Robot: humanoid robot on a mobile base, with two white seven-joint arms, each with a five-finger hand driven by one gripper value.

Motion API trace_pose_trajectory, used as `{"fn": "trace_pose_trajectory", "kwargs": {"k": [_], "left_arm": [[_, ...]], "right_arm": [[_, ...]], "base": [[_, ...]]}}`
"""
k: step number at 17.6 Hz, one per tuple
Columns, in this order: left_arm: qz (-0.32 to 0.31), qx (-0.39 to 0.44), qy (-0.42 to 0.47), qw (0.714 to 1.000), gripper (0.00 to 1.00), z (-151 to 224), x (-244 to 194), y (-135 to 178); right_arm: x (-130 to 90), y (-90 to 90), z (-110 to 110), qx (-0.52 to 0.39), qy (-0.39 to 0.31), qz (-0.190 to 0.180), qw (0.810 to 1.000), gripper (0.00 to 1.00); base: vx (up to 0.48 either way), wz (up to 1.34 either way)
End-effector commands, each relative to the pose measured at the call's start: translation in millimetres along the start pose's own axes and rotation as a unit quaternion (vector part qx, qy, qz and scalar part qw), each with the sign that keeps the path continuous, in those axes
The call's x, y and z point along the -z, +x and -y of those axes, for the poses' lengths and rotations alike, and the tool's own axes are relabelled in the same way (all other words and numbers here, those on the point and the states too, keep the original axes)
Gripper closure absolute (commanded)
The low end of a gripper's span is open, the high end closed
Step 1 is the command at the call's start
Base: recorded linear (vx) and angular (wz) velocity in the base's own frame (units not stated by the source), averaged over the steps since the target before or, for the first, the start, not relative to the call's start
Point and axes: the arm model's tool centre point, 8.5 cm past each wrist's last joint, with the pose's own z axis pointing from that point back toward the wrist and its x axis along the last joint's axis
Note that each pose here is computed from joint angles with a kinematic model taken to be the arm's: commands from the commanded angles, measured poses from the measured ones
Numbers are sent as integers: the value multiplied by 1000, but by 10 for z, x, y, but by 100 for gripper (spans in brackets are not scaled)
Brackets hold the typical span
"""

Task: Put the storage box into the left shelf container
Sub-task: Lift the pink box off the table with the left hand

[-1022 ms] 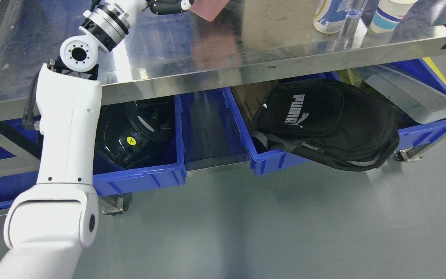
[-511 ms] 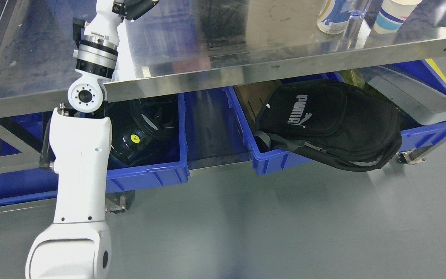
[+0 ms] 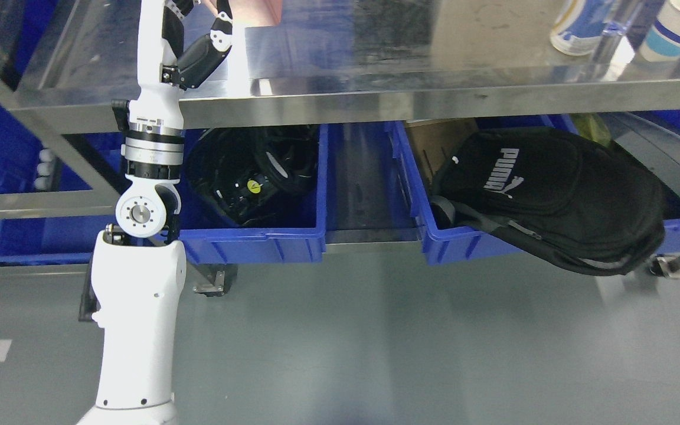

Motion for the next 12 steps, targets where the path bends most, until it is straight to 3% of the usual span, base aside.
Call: {"fn": "trace_pose_trajectory", "kwargs": {"k": [1, 6, 12], "left_arm": [[70, -26, -11, 997, 97, 175, -334, 481], [61, -67, -49, 995, 97, 559, -545, 432], [18, -89, -25, 996, 97, 532, -942, 248]], "right_arm": [[8, 97, 113, 2, -8, 11, 1000, 0], [8, 97, 111, 2, -8, 11, 1000, 0], [8, 97, 113, 2, -8, 11, 1000, 0]], "base": [[-1, 535], [-84, 680], [-93, 1325]]}}
